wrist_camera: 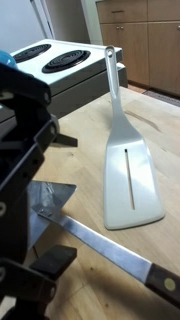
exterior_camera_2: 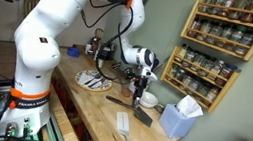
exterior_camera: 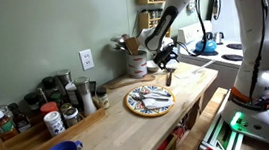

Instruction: Flip the spatula over on the table

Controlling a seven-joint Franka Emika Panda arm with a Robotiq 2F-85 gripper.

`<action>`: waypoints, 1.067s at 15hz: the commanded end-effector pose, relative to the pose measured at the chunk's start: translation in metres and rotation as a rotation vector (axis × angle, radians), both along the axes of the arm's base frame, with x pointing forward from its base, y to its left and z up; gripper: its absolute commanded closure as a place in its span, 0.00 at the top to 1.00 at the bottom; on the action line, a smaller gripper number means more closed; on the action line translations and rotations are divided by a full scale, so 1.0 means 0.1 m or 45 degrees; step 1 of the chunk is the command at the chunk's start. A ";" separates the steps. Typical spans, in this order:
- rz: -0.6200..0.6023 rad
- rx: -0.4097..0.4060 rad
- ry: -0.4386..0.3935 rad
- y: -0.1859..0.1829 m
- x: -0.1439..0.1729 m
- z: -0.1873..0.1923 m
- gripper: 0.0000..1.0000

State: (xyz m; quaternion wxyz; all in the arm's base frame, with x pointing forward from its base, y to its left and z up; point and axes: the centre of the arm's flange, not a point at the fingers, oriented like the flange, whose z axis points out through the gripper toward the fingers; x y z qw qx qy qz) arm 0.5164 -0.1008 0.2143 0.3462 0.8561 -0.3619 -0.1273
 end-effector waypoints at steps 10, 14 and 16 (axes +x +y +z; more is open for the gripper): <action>0.174 -0.149 0.059 -0.22 -0.06 -0.26 1.00; 0.194 -0.157 0.085 -0.25 -0.07 -0.30 0.74; 0.199 -0.156 0.087 -0.25 -0.08 -0.29 0.58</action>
